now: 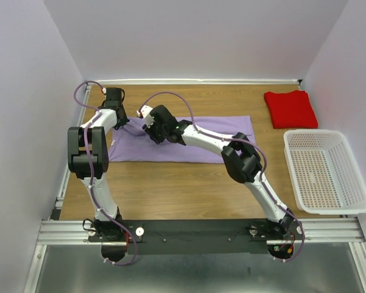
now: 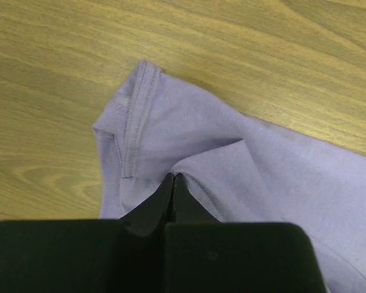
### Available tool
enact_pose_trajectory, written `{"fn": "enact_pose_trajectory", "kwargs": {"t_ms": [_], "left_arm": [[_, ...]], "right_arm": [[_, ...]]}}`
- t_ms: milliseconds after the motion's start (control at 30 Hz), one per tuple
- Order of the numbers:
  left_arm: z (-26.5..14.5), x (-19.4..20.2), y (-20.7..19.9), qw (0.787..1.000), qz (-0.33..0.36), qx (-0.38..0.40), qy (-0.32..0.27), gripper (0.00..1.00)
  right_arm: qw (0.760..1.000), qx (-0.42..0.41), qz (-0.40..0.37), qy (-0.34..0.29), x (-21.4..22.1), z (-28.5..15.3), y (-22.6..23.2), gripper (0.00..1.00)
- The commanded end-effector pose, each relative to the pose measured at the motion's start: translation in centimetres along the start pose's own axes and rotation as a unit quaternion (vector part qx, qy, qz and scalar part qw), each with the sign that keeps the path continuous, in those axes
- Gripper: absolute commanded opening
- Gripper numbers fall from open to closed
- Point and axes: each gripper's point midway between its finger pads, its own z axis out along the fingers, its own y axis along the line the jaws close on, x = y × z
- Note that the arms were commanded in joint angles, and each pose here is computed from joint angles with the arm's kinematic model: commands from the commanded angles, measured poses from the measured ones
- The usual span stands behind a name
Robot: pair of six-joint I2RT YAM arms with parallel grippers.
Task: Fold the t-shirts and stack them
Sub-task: Fold the tshirt
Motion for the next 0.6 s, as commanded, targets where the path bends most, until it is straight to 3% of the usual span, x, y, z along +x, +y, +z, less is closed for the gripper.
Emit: {"fn": "enact_pose_trajectory", "kwargs": {"t_ms": [0,567], "left_arm": [[0.2,-0.6,-0.6,1.0,0.004,0.007,-0.005,0.0],[0.4,-0.2,-1.4,1.0,0.004,0.019,0.003,0.0]], "right_arm": [[0.999,-0.015,-0.004,-0.032,-2.4,0.7,1.2,0.37],[0.999,-0.032,0.004,-0.023,-0.9,3.3,2.0,0.36]]}}
